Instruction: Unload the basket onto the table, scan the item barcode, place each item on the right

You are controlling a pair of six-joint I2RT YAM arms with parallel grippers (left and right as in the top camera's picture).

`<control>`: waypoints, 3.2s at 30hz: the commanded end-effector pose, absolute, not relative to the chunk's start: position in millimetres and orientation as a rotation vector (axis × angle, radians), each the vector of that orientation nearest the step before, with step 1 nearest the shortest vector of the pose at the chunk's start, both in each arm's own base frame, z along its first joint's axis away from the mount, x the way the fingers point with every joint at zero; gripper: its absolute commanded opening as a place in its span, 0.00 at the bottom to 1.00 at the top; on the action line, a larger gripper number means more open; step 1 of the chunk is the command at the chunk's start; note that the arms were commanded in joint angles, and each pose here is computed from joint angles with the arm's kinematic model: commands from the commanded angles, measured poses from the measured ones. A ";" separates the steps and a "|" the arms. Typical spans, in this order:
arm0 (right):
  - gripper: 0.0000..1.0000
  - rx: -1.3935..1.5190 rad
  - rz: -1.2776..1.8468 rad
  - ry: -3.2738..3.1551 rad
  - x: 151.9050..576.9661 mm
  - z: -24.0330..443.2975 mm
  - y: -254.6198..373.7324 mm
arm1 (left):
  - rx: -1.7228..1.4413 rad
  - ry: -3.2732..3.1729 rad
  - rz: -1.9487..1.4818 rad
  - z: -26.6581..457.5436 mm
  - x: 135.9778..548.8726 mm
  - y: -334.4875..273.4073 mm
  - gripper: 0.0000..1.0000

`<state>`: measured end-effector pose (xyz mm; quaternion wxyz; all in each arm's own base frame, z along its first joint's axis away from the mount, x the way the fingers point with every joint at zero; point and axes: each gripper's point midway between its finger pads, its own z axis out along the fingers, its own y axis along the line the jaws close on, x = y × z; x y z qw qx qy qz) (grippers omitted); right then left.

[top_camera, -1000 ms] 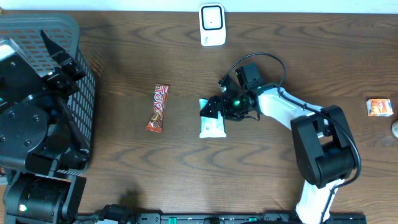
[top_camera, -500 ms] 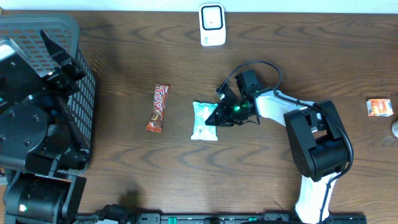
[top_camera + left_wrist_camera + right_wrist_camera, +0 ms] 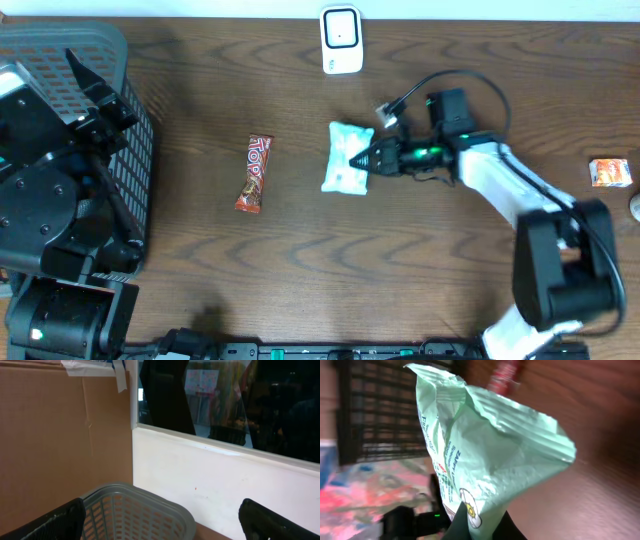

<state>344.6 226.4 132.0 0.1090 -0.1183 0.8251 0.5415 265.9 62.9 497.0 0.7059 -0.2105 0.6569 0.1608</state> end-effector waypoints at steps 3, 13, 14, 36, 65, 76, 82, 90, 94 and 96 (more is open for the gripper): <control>0.01 -0.296 1.768 2.331 334.8 187.7 221.3 | -0.476 1.461 0.352 494.7 266.7 63.3 0.98; 0.01 -0.090 1.725 2.417 338.3 194.4 215.7 | -0.475 1.463 0.353 494.2 267.7 63.1 0.98; 0.01 -0.072 1.669 2.434 342.4 188.9 215.1 | -0.475 1.464 0.353 494.1 267.7 63.1 0.98; 0.01 -0.372 0.509 2.432 382.2 161.3 237.2 | -0.463 1.503 0.371 485.4 268.6 63.0 0.98; 0.01 -0.520 -0.426 1.646 613.2 230.3 227.0 | -0.463 1.503 0.371 485.4 268.6 63.0 0.98; 0.01 -0.529 -0.530 1.660 665.3 169.4 231.7 | -0.463 1.503 0.372 485.2 268.7 63.0 0.98; 0.01 -0.597 -0.524 1.743 657.0 137.7 242.7 | -0.463 1.503 0.371 485.3 268.7 63.0 0.98; 0.01 -0.662 -0.501 1.875 642.6 105.1 245.7 | -0.463 1.503 0.371 485.4 268.7 63.0 0.98; 0.01 -0.621 -0.470 1.865 637.8 134.7 248.1 | -0.463 1.503 0.372 485.3 268.7 63.0 0.98; 0.01 -0.610 -0.466 1.854 632.6 163.9 245.3 | -0.463 1.503 0.371 485.3 268.7 63.0 0.98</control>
